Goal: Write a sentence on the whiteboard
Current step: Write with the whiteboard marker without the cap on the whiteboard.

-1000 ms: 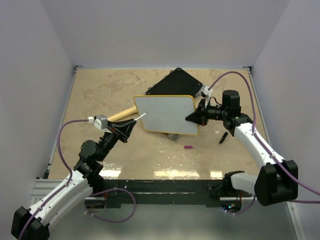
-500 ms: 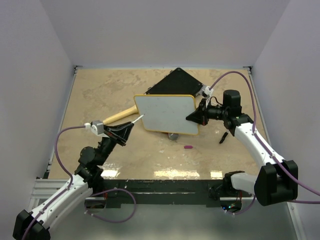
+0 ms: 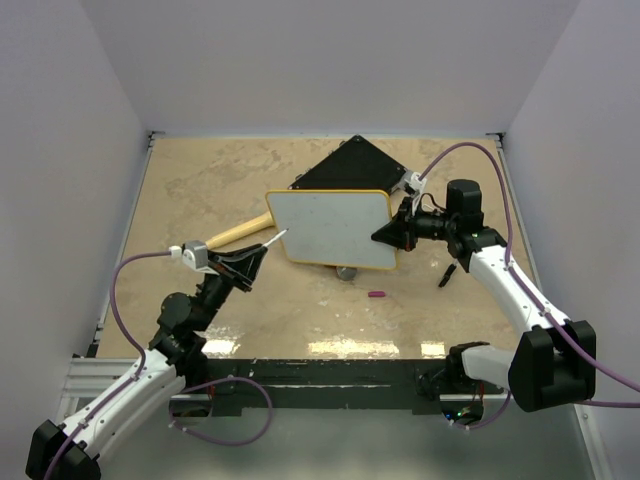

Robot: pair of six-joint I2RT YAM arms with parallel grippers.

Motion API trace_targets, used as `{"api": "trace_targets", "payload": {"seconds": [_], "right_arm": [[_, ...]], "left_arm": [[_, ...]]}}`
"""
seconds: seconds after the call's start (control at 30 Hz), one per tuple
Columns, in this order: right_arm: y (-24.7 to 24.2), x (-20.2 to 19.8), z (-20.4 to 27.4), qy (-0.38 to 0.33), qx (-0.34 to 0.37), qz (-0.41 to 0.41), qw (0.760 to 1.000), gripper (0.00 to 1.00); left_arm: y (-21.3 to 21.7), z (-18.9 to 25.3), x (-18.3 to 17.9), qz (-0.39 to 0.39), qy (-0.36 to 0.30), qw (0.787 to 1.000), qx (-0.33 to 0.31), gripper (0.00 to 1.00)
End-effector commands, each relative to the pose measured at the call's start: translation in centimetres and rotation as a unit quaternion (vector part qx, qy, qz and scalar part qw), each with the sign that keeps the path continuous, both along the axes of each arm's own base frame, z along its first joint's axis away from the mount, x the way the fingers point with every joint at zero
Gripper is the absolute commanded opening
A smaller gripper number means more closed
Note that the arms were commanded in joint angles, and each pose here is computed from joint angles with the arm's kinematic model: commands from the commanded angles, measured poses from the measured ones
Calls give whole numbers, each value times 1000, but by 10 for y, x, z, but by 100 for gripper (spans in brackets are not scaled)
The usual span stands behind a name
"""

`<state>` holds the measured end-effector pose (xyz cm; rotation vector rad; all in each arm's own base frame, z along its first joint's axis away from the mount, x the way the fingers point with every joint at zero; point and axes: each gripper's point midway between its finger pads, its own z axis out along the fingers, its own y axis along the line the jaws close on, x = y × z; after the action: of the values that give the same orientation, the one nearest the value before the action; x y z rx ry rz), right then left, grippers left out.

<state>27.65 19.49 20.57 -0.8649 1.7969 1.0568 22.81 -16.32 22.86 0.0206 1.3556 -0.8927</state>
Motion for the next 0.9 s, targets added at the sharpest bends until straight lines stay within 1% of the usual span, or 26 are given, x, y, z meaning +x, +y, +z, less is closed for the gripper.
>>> {"api": "trace_targets", "payload": {"seconds": [0.0,0.23,0.43,0.87], "right_arm": [[6,0,25,-48,32,30,998,0],[9,0,31,-28,46,32,998,0],[13,-1,44,-7,58,53,997,0],[8,1,58,-15,57,40,997,0]], "left_arm": [[8,16,4,22,-19,1000,-11,0],[12,18,10,44,-29,999,9,0],[13,31,14,54,-48,997,7,0],[18,44,9,58,-58,997,-9,0]]}}
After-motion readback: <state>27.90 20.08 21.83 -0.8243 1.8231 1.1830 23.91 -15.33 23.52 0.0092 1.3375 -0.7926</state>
